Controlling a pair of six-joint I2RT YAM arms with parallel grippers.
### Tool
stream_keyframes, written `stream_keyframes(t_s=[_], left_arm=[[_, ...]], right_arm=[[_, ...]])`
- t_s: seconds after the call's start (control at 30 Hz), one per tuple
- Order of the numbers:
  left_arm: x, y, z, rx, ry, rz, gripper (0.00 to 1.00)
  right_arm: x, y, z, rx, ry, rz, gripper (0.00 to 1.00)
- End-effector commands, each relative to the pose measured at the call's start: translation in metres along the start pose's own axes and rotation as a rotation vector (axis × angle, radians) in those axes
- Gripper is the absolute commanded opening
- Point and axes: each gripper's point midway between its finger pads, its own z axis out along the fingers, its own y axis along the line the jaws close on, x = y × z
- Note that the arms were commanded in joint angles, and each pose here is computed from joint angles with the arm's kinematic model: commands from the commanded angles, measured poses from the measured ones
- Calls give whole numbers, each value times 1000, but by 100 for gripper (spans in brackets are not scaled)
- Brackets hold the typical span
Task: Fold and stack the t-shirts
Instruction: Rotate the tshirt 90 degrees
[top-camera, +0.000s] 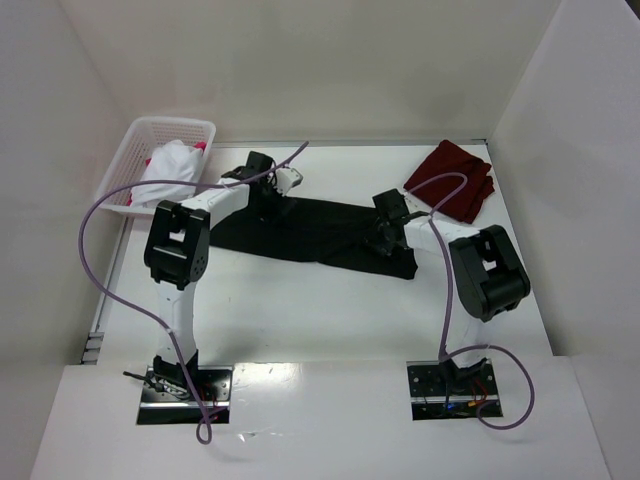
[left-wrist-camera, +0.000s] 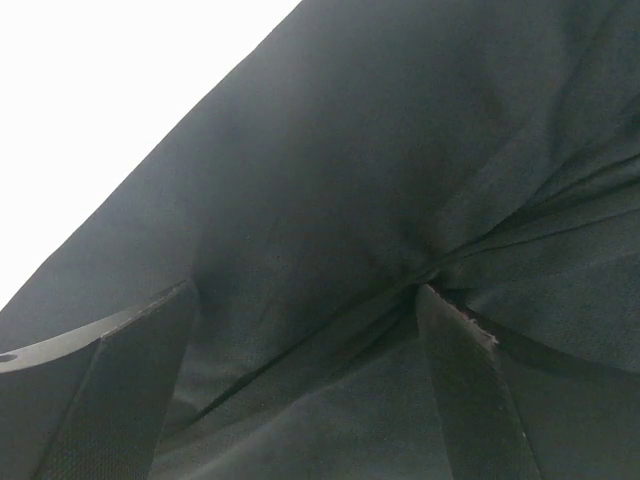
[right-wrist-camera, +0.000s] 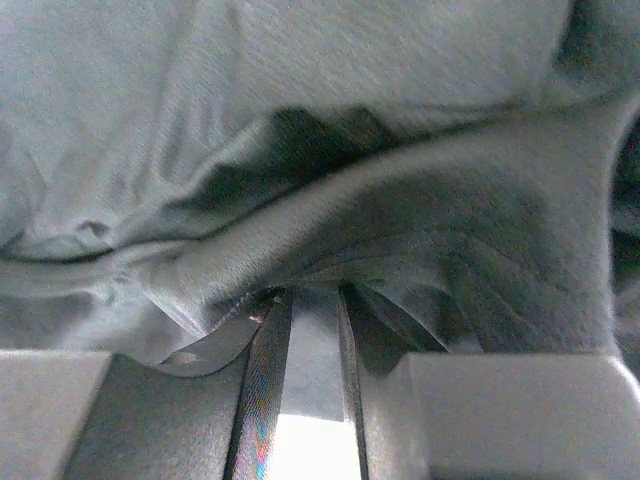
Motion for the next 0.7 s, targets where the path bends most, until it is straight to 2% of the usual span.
stream_keyframes(t_s=[0.0,0.23,0.4,0.67], left_arm=[[25,-11,1,-2,128,-38,97],[57,-53,-7,74,255,-280,98],[64,-94,-15,114,283,-352,98],[78,-139,-43,107,342,-512,98]], right_arm=[[-21,25,3,-48,-50,-16,30],[-27,23,9,-38,-65,-27,30],[-38,19,11,-27,-84,-40,30],[-70,45,21,-41,-145,-64,30]])
